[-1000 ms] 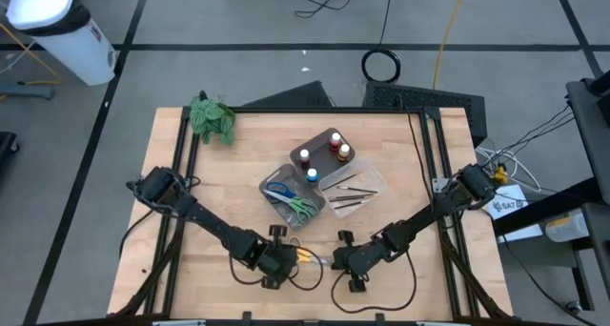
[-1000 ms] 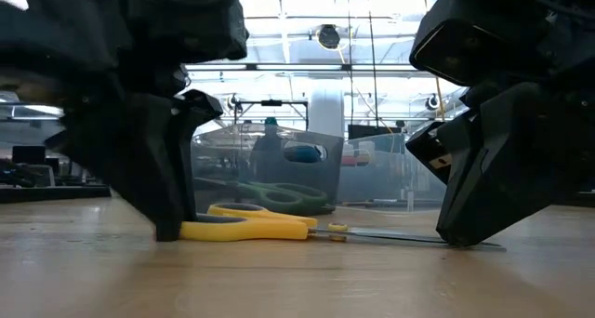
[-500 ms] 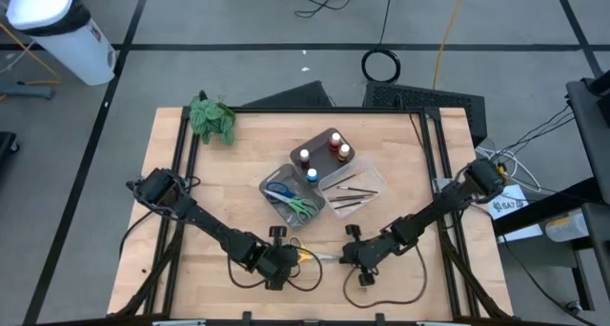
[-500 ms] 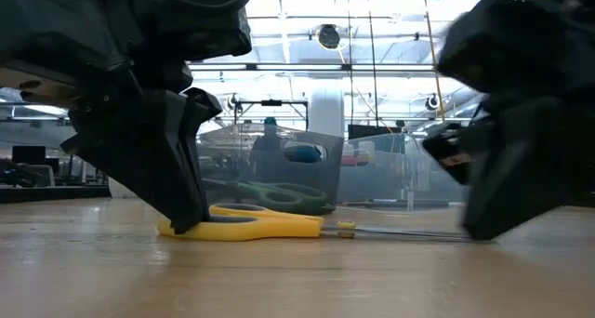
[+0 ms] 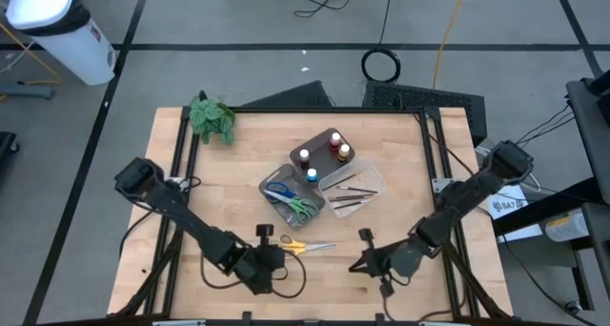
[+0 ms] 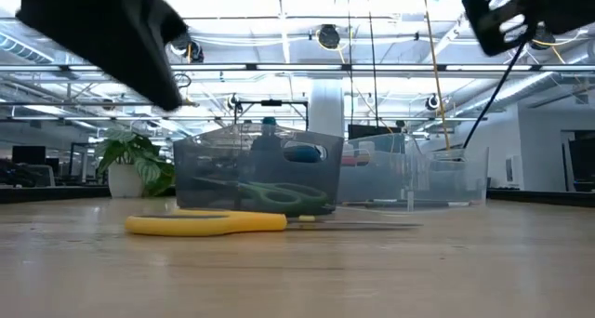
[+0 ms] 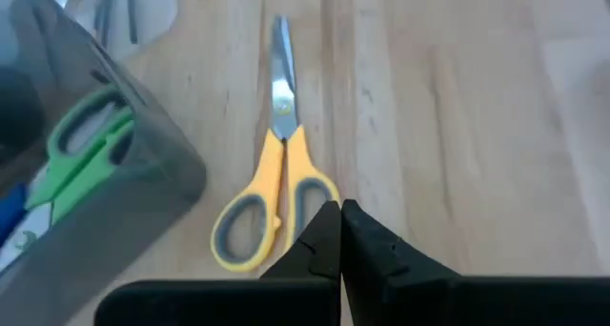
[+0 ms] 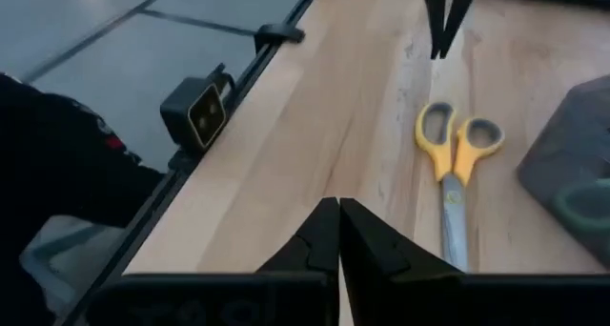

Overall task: Pick & Place Paint Supplies
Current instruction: Put the yellow scissors into the bottom black bin

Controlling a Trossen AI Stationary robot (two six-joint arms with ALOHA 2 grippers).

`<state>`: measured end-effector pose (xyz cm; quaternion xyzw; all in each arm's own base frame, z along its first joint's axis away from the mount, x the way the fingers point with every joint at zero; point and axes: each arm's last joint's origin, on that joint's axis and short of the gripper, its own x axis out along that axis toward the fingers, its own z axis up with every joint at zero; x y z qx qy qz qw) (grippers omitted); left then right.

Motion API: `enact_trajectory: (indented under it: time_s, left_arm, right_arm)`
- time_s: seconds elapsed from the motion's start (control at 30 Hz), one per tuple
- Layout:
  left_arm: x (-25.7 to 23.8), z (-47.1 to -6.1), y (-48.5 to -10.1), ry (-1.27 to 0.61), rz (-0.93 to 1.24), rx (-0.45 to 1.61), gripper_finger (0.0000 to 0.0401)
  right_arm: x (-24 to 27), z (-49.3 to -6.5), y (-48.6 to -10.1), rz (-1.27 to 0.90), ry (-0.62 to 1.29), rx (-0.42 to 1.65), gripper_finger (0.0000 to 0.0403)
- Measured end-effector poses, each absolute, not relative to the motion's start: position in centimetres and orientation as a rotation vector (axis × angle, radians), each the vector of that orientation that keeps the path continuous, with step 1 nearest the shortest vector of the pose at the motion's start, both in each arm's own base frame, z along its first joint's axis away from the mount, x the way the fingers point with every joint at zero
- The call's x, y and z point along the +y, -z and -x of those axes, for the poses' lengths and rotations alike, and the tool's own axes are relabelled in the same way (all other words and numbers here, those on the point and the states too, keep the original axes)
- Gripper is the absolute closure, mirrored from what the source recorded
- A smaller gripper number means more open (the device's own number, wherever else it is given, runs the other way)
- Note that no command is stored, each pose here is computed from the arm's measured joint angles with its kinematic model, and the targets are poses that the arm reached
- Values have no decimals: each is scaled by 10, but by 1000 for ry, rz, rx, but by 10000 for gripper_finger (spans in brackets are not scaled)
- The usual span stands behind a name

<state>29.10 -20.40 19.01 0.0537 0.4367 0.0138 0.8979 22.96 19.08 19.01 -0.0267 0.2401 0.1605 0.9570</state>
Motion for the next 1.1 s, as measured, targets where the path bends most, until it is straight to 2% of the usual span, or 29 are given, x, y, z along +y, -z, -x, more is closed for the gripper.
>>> enact_trajectory:
  time_s: [0.23, 0.5, 0.77, 1.0, 1.1]
  left_arm:
    - [-209, -293, -191, 47, -20, 915, 386]
    - [-200, -310, -138, -54, -96, 1042, 326]
    - [-187, -320, -120, -76, -46, 1119, 325]
    - [-187, -322, -120, -37, -67, 1112, 325]
    - [-187, -322, -119, -43, -57, 1110, 325]
  right_arm:
    - [195, -224, -193, 83, -290, 459, 403]
    - [192, -235, -182, 62, -249, 463, 403]
    - [188, -246, -171, 58, -214, 470, 402]
    - [167, -279, -135, 109, -117, 475, 345]
    - [153, -290, -113, 92, -96, 535, 335]
